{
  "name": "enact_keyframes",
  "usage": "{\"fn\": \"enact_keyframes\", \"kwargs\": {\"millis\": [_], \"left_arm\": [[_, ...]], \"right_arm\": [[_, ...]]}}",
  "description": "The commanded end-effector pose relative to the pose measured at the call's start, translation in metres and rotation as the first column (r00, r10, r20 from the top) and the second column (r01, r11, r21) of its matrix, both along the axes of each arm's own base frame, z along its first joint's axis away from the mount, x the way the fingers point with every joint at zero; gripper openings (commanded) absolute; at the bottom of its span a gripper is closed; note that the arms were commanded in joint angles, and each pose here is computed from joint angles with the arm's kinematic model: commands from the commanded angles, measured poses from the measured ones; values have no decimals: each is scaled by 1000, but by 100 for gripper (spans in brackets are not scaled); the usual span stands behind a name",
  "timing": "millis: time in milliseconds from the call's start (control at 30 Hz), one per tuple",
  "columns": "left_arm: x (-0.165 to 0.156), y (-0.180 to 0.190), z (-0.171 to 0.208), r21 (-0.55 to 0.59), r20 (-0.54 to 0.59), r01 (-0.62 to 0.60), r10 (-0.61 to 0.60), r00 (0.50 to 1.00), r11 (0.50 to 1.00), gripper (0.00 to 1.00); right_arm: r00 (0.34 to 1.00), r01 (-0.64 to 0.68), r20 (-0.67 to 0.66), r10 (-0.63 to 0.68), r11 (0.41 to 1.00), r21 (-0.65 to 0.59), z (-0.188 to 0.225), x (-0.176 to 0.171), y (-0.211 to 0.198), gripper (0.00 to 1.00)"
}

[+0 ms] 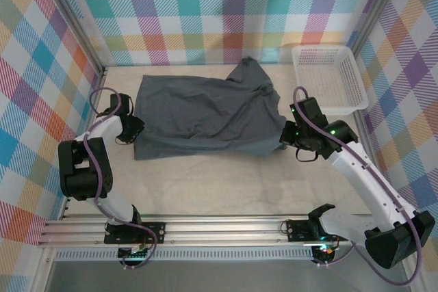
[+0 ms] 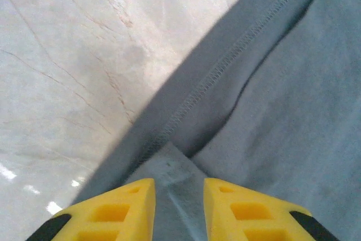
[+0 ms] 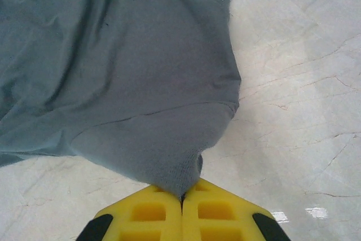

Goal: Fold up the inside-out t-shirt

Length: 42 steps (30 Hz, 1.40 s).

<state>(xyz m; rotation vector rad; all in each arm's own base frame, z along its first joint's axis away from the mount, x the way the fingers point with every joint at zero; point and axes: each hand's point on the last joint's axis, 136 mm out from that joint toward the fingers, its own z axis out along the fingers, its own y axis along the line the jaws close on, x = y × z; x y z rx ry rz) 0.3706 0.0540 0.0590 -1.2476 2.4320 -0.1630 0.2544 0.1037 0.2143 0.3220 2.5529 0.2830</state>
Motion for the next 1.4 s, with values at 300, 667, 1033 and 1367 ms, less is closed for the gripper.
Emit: {"fn": "enact_keyframes", "kwargs": {"millis": [300, 667, 1033, 1367], "left_arm": [[-48, -2, -7, -18, -18, -8, 8, 1000, 1000, 47], [-25, -11, -21, -89, 53, 15, -10, 999, 996, 44], [-29, -22, -22, -152, 61, 34, -25, 998, 988, 27], [-56, -21, -12, -127, 30, 25, -22, 999, 992, 24]], "right_arm": [[1000, -19, 9, 18, 999, 39, 1, 9, 10, 0], [1000, -12, 6, 11, 999, 44, 1, 5, 7, 0], [1000, -17, 3, 17, 999, 49, 1, 6, 10, 0], [1000, -26, -5, 26, 998, 50, -2, 8, 12, 0]]}}
